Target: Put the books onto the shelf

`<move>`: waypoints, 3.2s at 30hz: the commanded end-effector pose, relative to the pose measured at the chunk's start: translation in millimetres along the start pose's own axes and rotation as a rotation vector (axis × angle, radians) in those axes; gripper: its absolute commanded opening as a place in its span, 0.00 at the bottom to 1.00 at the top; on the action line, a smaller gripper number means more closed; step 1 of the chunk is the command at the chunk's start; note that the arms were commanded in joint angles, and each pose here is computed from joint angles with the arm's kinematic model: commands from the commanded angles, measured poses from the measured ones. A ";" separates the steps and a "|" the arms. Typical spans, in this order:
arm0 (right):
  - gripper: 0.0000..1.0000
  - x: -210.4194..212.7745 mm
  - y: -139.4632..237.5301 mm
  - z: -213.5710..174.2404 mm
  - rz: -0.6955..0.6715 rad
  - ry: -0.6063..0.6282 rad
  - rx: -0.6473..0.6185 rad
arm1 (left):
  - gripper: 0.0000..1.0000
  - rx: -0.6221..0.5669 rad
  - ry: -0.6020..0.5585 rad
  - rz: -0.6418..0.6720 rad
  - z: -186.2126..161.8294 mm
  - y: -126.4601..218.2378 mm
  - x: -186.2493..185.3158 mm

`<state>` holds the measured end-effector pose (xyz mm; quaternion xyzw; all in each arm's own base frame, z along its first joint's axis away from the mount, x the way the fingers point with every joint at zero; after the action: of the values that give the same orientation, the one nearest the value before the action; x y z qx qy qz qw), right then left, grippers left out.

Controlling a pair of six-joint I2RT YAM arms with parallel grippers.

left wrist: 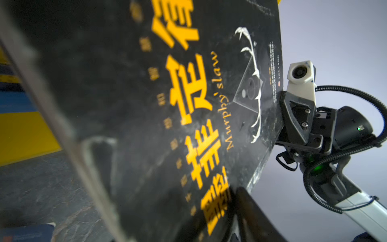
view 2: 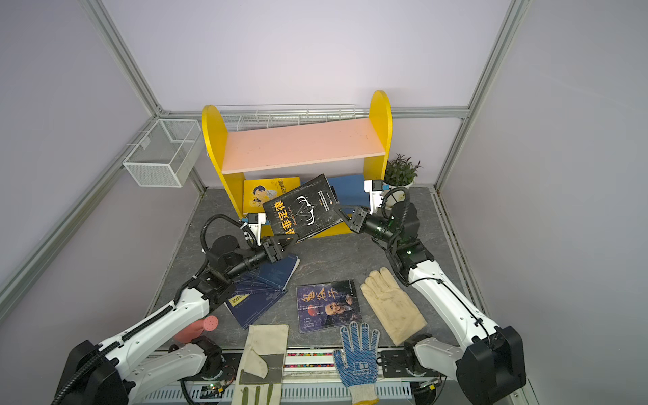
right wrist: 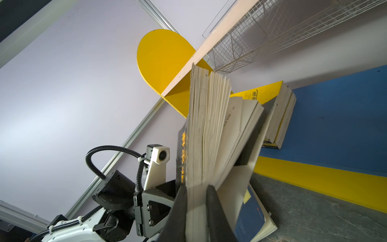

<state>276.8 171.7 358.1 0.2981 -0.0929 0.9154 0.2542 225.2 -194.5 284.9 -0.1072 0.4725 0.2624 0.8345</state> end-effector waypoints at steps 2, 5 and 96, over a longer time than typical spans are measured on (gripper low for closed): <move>0.06 1.6 -4.6 -4.1 0.000 0.012 0.001 | 0.15 -0.019 -0.055 -0.069 8.2 1.1 -21.2; 0.09 -13.6 -0.2 -9.3 -0.118 0.002 0.017 | 0.06 -0.043 -0.070 -0.038 9.1 7.0 -21.0; 0.07 -62.2 -178.8 -4.2 -0.082 -0.204 -0.247 | 0.93 -0.625 0.289 1.016 -40.4 146.6 117.5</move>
<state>407.6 294.4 297.7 0.3826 -0.1668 0.8534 0.3124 164.8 -51.0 174.9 -0.1326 0.4733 0.7324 0.4711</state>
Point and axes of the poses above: each gripper's point midway between its finger pads, its own y axis back along the fingers, its own x axis along the line the jaws close on, z = x × y, the point moved 8 cm from there along y, back along the fingers, and after that the axes turned 10 degrees about y, right-handed, at the moved point
